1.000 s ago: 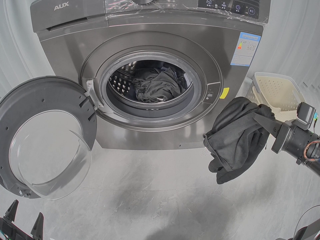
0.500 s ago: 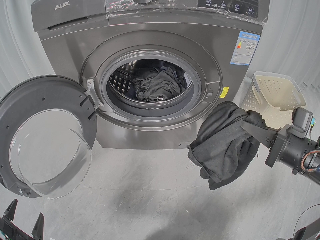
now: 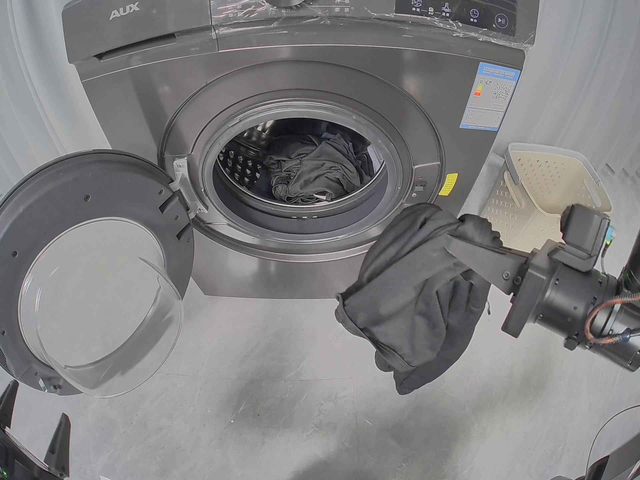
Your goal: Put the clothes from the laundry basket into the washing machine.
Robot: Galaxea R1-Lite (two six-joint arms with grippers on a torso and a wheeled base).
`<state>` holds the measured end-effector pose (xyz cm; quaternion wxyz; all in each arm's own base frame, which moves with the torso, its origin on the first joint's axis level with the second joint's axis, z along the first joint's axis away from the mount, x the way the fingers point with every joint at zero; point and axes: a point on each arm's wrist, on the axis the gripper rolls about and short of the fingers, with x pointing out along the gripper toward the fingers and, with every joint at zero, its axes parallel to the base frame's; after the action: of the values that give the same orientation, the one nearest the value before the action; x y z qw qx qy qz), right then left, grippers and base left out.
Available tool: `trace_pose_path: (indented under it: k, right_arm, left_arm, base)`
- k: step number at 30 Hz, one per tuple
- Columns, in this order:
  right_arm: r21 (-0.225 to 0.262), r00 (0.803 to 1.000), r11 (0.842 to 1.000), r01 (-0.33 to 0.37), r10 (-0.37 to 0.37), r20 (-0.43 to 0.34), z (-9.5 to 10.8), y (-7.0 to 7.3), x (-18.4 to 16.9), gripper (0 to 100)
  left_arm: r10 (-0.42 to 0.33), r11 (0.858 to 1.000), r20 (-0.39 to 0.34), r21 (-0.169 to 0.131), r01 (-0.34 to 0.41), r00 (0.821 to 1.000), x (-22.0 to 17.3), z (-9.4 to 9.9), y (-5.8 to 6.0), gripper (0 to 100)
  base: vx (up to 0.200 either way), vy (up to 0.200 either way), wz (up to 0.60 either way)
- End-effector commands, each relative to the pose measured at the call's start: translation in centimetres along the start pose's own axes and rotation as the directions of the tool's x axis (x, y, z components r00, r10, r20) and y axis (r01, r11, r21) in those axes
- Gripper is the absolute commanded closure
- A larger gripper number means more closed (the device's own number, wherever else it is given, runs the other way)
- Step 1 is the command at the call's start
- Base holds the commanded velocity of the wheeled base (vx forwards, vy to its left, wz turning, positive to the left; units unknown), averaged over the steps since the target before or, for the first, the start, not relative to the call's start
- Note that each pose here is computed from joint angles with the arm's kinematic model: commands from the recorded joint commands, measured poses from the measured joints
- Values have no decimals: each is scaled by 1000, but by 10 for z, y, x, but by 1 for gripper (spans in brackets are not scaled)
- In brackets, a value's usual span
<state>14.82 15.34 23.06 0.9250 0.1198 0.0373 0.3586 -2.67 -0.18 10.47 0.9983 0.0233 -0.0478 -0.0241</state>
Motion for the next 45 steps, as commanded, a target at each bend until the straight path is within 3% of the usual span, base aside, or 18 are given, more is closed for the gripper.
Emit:
trace_pose_path:
  k: [1, 4, 7, 8, 11, 13, 14, 15, 18, 20, 23, 24, 25, 26, 28, 35, 41, 45]
  right_arm:
    - [4, 999, 1000, -31, 30, 13, -4, 11, 43, 100]
    - [5, 999, 999, -44, 44, 23, -9, 14, 56, 100]
    - [8, 998, 999, -49, 49, 41, -10, 15, 69, 100]
    - [11, 997, 998, -54, 54, 55, -9, 17, 73, 100]
    - [16, 995, 998, -69, 67, 79, -7, 20, 78, 100]
    - [16, 993, 997, -77, 75, 86, -5, 22, 77, 100]
    - [18, 994, 997, -77, 75, 85, -6, 22, 77, 100]
    - [18, 993, 997, -81, 79, 88, -5, 22, 76, 100]
    - [19, 993, 996, -82, 80, 91, -4, 22, 75, 100]
    - [22, 993, 996, -81, 79, 87, -5, 22, 75, 100]
    - [24, 993, 996, -81, 78, 85, -5, 22, 75, 100]
    - [24, 993, 996, -81, 78, 85, -5, 22, 75, 100]
    - [24, 993, 996, -81, 78, 85, -5, 22, 75, 100]
    - [25, 993, 996, -81, 79, 82, -6, 22, 75, 100]
    - [30, 994, 996, -81, 79, 81, -7, 22, 75, 100]
    - [52, 991, 991, -122, 119, 64, -10, 27, 73, 100]
    - [50, 982, 985, -164, 158, 100, 3, 30, 65, 100]
    - [48, 978, 983, -179, 172, 120, 10, 31, 61, 100]
  left_arm:
    - [-122, 992, 15, -1, 122, 992, 6, 32, -1, 0]
    - [-220, 975, -46, -26, 219, 974, 15, 33, -2, 0]
    - [-322, 946, -109, -56, 318, 940, 25, 33, -4, 0]
    - [-386, 922, -134, -75, 379, 913, 30, 32, -5, 0]
    - [-464, 886, -181, -110, 451, 867, 39, 32, -6, 0]
    - [-532, 847, -216, -123, 517, 819, 49, 34, -7, 0]
    - [-537, 844, -219, -125, 522, 815, 50, 34, -7, 0]
    - [-576, 817, -230, -125, 563, 784, 61, 39, -7, 0]
    - [-609, 792, -243, -140, 594, 755, 77, 43, -8, 0]
    - [-662, 749, -240, -164, 642, 710, 100, 49, -12, 0]
    - [-712, 702, -232, -196, 685, 663, 122, 52, -20, 0]
    - [-738, 674, -226, -211, 708, 636, 132, 53, -26, 0]
    - [-744, 668, -225, -214, 713, 629, 134, 54, -27, 0]
    - [-764, 644, -224, -225, 731, 605, 144, 54, -34, 0]
    - [-774, 632, -225, -232, 739, 591, 154, 55, -41, 0]
    - [-830, 558, -240, -358, 748, 504, 190, 57, -75, 0]
    - [-834, 551, -243, -405, 730, 495, 212, 55, -86, 0]
    - [-836, 548, -251, -411, 728, 488, 225, 47, -94, 0]
  base:
    - [0, 0, 0]
    - [0, 0, 0]
    - [0, 0, 0]
    - [0, 0, 0]
    - [0, 0, 0]
    - [0, 0, 0]
    - [0, 0, 0]
    - [0, 0, 0]
    - [0, 0, 0]
    - [0, 0, 0]
    - [0, 0, 0]
    - [0, 0, 0]
    - [0, 0, 0]
    - [0, 0, 0]
    - [0, 0, 0]
    - [0, 0, 0]
    - [0, 0, 0]
    - [0, 0, 0]
